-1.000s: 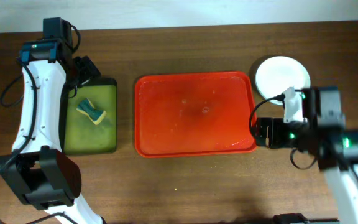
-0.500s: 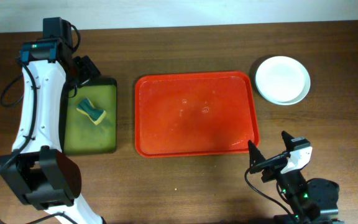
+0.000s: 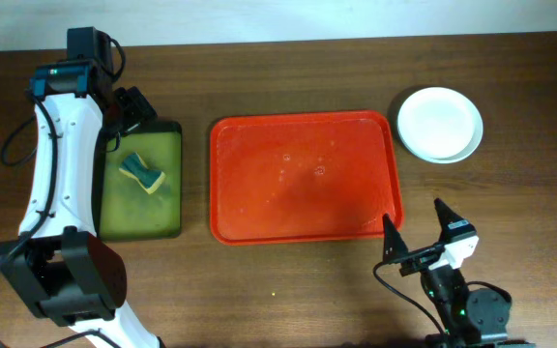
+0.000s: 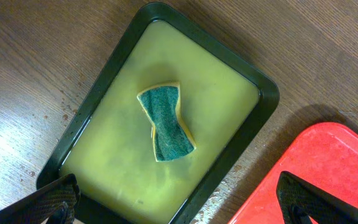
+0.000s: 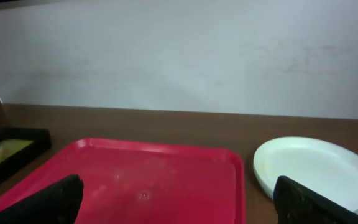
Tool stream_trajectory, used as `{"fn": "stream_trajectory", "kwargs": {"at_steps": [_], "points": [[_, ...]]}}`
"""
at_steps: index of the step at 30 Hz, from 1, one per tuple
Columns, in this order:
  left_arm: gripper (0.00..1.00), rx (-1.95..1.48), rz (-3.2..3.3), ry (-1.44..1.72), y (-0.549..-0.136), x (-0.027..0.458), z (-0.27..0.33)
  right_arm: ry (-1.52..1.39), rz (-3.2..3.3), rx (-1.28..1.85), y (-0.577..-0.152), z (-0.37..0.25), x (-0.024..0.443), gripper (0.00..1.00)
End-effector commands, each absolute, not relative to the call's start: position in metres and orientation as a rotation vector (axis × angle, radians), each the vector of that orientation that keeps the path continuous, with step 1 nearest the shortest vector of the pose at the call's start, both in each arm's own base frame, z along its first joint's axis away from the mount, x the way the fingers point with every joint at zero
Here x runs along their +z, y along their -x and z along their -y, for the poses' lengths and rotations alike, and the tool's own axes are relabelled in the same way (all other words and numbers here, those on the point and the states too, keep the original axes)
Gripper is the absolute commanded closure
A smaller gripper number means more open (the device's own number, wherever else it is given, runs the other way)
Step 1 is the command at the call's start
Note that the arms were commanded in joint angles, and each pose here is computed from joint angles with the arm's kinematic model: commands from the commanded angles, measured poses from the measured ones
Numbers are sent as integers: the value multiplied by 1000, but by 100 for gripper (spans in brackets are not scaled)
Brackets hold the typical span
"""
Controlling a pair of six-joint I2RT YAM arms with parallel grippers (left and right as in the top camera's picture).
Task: Clean dirty plates on tray and stack at the side
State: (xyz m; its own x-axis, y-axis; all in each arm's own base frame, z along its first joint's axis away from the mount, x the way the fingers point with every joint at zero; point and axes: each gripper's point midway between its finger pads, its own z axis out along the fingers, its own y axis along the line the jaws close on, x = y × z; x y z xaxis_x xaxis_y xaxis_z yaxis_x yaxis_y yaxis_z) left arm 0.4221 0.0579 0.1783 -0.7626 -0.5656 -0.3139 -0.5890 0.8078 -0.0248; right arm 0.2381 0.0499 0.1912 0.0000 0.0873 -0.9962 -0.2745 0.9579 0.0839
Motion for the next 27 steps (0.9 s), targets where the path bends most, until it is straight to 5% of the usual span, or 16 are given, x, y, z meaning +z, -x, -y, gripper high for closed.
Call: {"fn": "stream_trajectory", "kwargs": {"at_steps": [1,27], "points": [[1,110,-2689,882,-422,178,-59,132,-1533,261,-239,-48,192,1],[1,110,-2689,882,-422,178,-59,64,-1642,197,-244,-34,158,1]]}}
